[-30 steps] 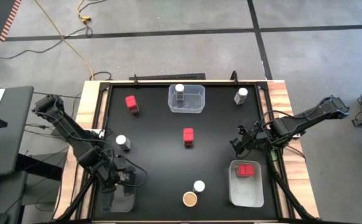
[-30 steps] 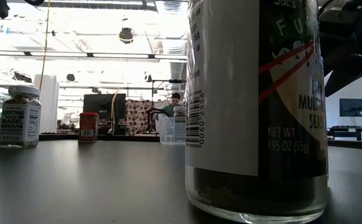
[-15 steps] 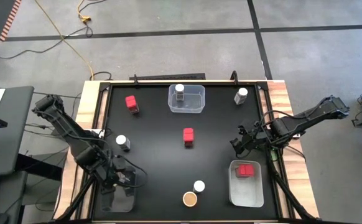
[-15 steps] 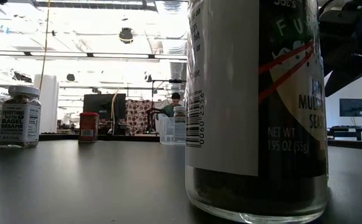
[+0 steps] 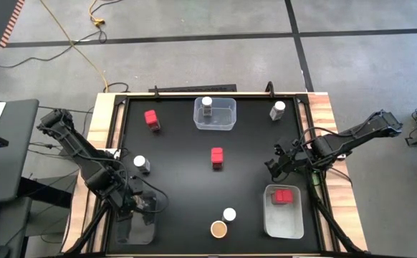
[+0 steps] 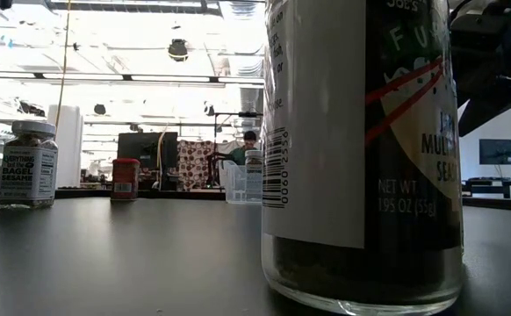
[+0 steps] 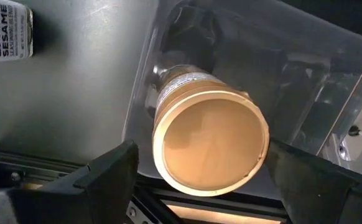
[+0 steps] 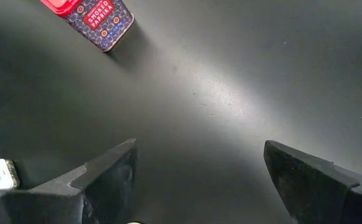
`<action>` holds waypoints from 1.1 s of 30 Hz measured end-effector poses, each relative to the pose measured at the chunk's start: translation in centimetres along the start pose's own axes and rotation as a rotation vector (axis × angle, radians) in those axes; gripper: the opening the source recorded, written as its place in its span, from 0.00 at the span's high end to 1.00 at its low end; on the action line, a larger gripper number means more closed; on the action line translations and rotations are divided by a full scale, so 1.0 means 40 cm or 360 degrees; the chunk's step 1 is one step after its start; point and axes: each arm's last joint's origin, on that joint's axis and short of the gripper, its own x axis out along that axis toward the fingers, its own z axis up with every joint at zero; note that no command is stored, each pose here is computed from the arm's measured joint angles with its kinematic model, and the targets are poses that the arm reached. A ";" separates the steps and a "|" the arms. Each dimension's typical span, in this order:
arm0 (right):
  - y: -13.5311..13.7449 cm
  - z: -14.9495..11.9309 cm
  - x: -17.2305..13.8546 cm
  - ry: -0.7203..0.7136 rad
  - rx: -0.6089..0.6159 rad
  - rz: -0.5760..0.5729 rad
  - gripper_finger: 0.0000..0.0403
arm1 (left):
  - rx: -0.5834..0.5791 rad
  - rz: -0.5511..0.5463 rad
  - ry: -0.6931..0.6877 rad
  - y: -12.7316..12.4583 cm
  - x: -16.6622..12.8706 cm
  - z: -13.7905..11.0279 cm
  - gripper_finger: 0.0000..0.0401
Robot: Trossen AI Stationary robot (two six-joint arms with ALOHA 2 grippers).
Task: Sort spices by type
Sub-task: Put the top brown spice bottle into the black bin, then put the top right white spice bottle into the transparent bin
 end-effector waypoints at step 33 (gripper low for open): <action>0.000 0.000 0.000 0.0000 -0.0001 -0.0001 0.08 | -0.0068 -0.0011 0.0008 -0.005 -0.024 0.001 0.17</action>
